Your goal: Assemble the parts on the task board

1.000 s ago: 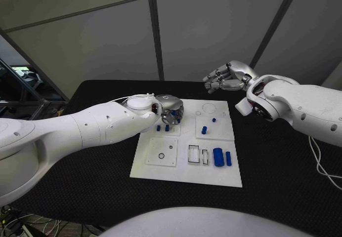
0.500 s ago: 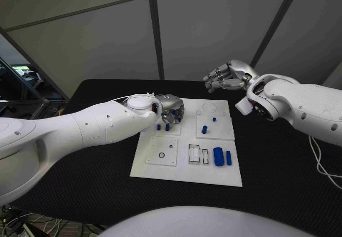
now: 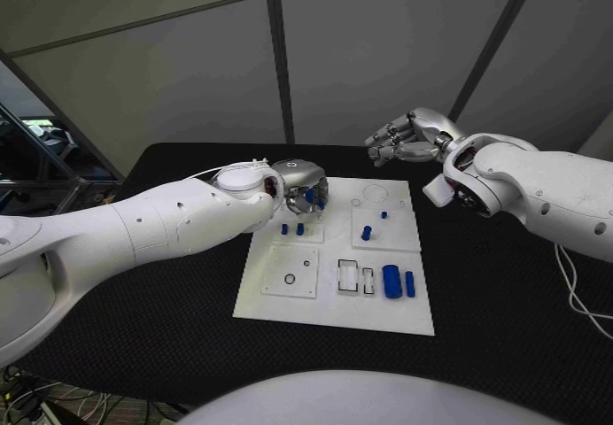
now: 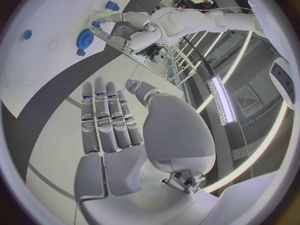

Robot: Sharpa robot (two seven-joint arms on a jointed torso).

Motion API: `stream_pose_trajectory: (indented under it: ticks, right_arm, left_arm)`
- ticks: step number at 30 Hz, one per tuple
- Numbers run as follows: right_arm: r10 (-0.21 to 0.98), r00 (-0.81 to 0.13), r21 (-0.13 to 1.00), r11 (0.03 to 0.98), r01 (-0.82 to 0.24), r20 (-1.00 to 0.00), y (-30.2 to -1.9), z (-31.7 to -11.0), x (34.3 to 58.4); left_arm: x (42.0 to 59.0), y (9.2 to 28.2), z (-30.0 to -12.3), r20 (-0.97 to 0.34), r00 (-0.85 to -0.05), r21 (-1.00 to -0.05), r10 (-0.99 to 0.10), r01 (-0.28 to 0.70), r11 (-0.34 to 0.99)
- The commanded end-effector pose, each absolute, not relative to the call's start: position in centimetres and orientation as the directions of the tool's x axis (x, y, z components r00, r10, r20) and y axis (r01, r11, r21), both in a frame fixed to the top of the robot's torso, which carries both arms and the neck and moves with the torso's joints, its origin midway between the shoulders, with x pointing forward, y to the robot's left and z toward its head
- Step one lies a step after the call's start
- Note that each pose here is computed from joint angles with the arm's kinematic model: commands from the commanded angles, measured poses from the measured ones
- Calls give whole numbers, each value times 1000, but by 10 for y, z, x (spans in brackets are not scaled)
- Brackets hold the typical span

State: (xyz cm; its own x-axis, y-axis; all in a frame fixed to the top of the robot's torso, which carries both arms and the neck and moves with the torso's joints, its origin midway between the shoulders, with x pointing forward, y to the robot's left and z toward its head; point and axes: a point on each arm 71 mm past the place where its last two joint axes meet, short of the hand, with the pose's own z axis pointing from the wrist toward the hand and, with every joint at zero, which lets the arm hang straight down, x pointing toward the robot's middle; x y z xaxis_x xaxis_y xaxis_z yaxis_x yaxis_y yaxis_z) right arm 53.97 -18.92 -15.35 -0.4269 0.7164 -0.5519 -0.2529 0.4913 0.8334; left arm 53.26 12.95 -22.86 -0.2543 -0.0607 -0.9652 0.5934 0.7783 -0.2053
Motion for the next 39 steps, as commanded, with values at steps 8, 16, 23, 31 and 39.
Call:
stream_pose_trajectory:
  ticks: [8,16,23,31,39]
  right_arm:
    - [715,-428,833,489,-259,-553,-190,-152,540]
    - [716,-426,833,491,-257,-553,-191,-152,541]
    - [716,-424,832,492,-257,-555,-192,-152,541]
    - [716,-424,831,493,-256,-555,-193,-153,541]
    - [715,-424,831,494,-257,-556,-192,-153,541]
  left_arm:
    - [532,143,-217,-965,-240,-226,-102,575,787]
    - [532,163,-222,-961,-262,-221,-87,543,810]
    - [531,178,-225,-960,-268,-214,-81,516,830]
    - [531,187,-225,-960,-271,-209,-78,501,840]
    - [531,188,-227,-956,-287,-210,-68,502,839]
